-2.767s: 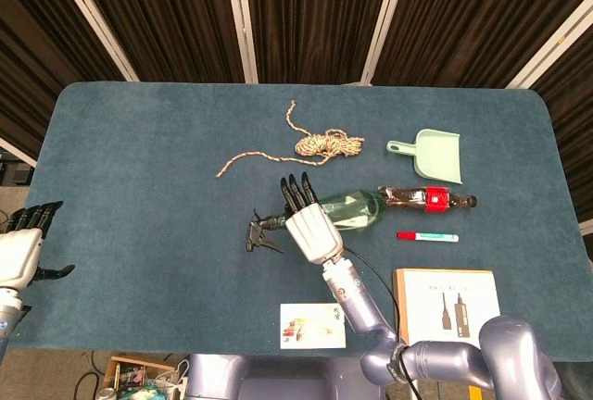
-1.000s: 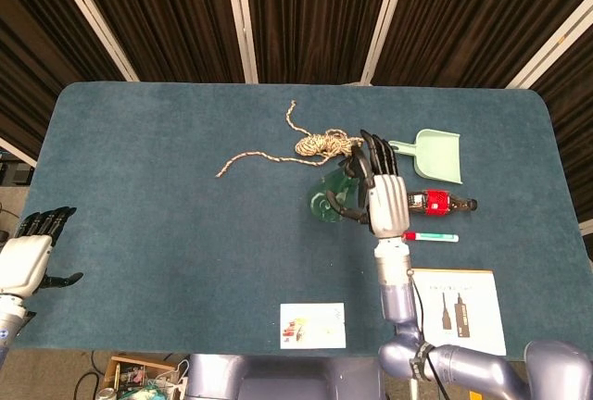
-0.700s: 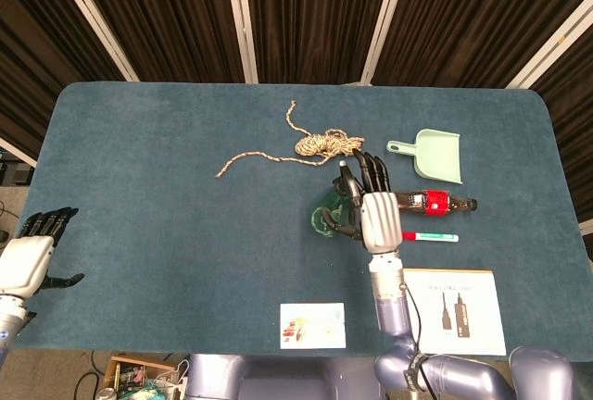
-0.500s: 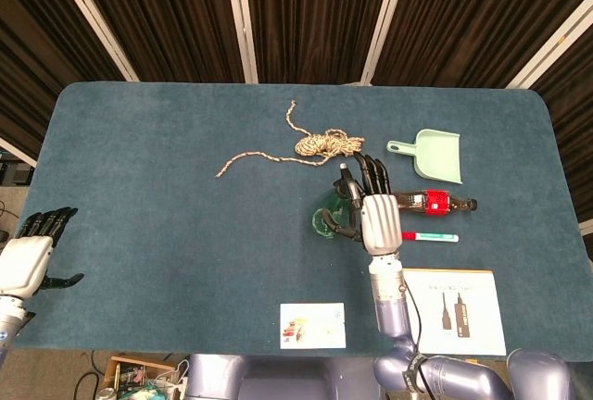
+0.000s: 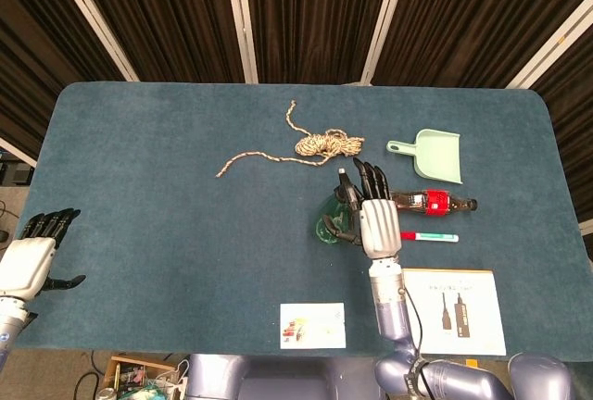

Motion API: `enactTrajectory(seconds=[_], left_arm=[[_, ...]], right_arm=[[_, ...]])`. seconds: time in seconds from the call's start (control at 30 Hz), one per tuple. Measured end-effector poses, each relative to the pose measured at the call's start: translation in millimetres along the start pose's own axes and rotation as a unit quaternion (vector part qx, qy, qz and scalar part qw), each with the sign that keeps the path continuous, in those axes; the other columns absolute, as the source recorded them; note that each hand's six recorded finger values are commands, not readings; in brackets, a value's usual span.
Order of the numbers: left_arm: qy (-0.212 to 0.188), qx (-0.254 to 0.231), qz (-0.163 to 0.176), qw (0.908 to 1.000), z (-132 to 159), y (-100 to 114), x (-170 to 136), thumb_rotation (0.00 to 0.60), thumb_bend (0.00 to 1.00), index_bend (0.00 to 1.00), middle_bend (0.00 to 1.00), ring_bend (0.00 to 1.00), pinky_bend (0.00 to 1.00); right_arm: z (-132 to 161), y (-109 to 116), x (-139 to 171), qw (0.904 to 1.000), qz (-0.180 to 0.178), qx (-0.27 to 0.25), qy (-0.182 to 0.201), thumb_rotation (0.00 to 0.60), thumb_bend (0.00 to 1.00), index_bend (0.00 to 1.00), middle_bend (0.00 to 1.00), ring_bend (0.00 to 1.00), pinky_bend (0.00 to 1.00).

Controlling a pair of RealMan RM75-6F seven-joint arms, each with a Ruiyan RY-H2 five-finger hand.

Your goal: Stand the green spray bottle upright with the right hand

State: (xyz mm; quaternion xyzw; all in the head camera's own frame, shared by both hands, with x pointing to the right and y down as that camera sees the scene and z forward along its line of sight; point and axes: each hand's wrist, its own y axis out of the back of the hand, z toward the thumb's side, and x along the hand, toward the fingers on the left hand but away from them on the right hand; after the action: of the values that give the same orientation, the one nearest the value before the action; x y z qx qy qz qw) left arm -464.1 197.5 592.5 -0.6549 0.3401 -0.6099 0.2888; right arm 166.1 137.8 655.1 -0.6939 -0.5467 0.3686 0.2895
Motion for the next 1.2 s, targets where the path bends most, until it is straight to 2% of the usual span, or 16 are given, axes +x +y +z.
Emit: enactTrajectory(seconds=[0.07,0.13,0.2,0.33,0.4,0.73,1.2], left_arm=[[0.000,0.000,0.001,1.0000,0,0,0,0.600,0.03,0.06,0.05,0.05,0.00],[0.000,0.000,0.002,1.0000,0,1,0,0.600,0.03,0.06,0.05,0.05,0.00],[0.000,0.000,0.002,1.0000,0,1,0,0.600,0.03,0.06,0.05,0.05,0.00],[0.001,-0.001,0.001,1.0000,-1,1,0,0.600,0.03,0.06,0.05,0.05,0.00],[0.001,-0.001,0.001,1.0000,-1,1,0,0.600,0.03,0.06,0.05,0.05,0.00],[0.001,-0.004,0.001,1.0000,-2,1,0,0.600,0.03,0.06,0.05,0.05,0.00],[-0.003,-0.006,0.004,1.0000,0,2,-2,0.600,0.03,0.06,0.05,0.05,0.00]], right_arm=[[1,0,0,1.0000,0.000,0.000,0.001,0.600,0.47,0.72,0.03,0.00,0.01],[1,1,0,1.0000,0.000,0.003,0.003,0.600,0.39,0.50,0.00,0.00,0.00],[1,0,1,1.0000,0.004,0.007,0.004,0.600,0.35,0.31,0.00,0.00,0.00],[0,-2,2,0.9996,0.016,0.021,0.007,0.600,0.29,0.03,0.00,0.00,0.00],[0,-2,2,0.9994,0.021,0.025,0.009,0.600,0.27,0.00,0.00,0.00,0.00],[5,5,2,0.9987,0.033,0.037,0.006,0.600,0.23,0.00,0.00,0.00,0.00],[10,32,3,0.9991,0.021,0.038,-0.001,0.600,0.21,0.00,0.00,0.00,0.00]])
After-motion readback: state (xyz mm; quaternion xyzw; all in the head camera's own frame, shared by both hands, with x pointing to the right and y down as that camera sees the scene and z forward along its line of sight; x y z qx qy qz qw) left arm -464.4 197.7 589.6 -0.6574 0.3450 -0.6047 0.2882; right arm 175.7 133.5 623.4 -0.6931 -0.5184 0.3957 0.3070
